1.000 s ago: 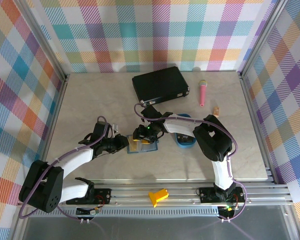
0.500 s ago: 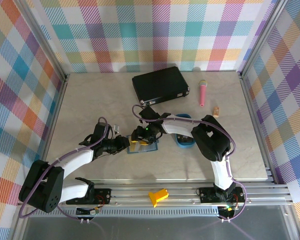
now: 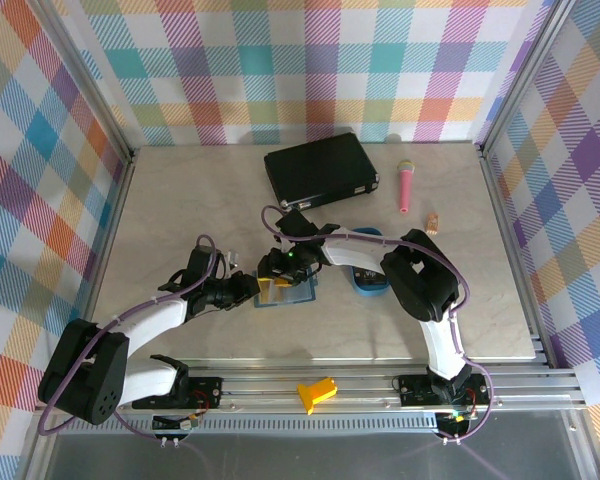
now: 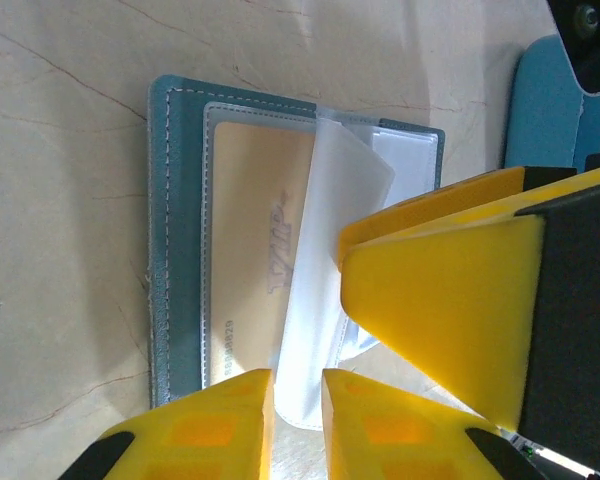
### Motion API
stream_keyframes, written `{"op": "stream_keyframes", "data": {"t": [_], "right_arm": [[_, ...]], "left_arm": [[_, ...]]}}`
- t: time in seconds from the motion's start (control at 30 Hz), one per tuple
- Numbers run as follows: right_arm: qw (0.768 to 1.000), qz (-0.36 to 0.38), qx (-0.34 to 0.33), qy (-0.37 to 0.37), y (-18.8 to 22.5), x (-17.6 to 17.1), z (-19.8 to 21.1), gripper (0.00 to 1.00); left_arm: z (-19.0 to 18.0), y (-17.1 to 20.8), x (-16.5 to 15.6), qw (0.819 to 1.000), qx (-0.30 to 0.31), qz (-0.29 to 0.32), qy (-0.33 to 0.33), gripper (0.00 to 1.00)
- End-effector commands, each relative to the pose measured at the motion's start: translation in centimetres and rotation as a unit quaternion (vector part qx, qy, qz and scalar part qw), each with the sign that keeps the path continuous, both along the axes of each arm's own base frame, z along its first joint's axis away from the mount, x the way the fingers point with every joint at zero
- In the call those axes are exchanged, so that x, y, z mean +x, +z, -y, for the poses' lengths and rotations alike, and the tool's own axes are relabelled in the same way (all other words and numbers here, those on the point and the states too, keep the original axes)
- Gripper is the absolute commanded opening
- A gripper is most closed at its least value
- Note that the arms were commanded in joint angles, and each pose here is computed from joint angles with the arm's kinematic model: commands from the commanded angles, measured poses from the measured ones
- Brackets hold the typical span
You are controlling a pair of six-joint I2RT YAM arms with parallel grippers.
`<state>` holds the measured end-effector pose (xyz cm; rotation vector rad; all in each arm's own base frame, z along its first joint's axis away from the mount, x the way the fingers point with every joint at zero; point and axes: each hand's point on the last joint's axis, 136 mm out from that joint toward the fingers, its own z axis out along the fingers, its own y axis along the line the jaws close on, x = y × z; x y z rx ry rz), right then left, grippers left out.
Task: Put the credit cards into the card holder
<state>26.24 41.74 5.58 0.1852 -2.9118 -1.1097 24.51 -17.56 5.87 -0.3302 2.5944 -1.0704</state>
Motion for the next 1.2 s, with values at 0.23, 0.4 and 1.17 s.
{"op": "stream_keyframes", "data": {"t": [0.23, 0.4, 1.17], "right_arm": [[0.999, -0.003, 0.032, 0.013, 0.2, 0.2, -1.8, 0.48], [0.999, -0.003, 0.036, 0.014, 0.3, 0.2, -2.1, 0.48], [0.999, 0.037, 0.038, 0.011, 3.1, 0.8, -1.3, 0.48]], "left_arm": [[0.7, 0.1, -0.7, 1.0, -0.008, 0.003, -0.024, 0.2], [1.9, 0.5, -1.1, 0.998, -0.041, 0.013, -0.054, 0.22], [2.8, -4.1, -1.3, 0.998, 0.007, -0.015, -0.057, 0.23]]}}
